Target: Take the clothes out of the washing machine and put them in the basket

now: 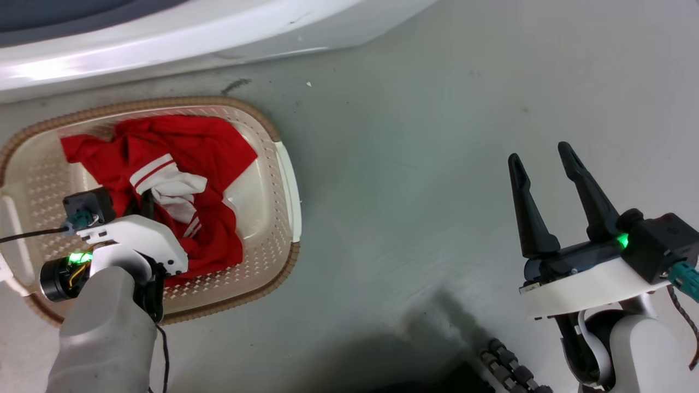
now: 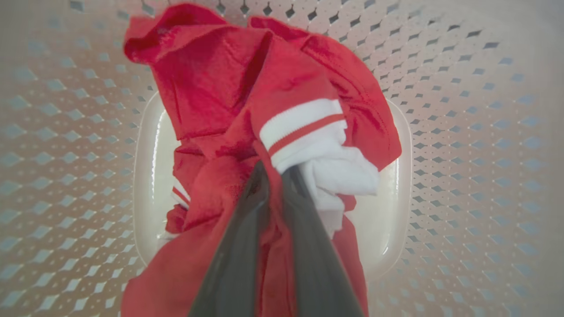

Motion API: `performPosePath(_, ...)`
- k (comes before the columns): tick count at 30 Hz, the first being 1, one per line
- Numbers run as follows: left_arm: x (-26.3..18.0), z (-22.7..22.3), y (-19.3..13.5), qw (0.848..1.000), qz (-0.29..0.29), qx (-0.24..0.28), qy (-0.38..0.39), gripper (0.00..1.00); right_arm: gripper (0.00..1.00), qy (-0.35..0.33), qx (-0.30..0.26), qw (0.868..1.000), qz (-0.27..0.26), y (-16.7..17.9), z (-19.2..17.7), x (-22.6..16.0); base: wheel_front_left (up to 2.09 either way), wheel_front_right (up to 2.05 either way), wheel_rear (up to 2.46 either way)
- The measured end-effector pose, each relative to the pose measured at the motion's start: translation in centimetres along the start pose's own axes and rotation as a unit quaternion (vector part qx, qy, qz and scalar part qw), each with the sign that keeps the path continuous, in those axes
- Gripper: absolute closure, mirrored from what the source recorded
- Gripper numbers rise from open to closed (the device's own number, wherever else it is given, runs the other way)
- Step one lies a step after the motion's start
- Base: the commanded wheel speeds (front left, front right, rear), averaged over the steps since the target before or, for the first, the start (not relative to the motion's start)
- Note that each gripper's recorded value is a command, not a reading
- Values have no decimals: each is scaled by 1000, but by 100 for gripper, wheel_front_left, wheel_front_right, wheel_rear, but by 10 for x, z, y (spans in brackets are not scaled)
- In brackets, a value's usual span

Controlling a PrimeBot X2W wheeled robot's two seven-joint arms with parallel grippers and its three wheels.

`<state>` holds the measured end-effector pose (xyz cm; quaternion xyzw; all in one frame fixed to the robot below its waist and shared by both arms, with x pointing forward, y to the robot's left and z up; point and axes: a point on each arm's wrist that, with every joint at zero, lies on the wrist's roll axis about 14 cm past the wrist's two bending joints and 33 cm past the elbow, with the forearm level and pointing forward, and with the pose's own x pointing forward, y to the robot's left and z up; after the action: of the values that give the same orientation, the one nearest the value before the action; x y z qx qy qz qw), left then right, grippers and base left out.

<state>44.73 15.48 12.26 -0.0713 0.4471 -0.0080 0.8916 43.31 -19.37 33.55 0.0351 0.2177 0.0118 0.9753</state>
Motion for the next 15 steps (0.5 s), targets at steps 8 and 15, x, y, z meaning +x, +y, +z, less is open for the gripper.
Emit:
performPosePath(8, 13, -22, 2, 999, 7, 11, 41, 7, 0, 12, 2, 1000, -10, -7, -12, 1, 0, 0, 0)
performPosePath(15, -6, -10, -1, 1000, 6, 13, 27, 0, 0, -10, 4, 1000, -3, -3, 2, -2, 0, 0, 0)
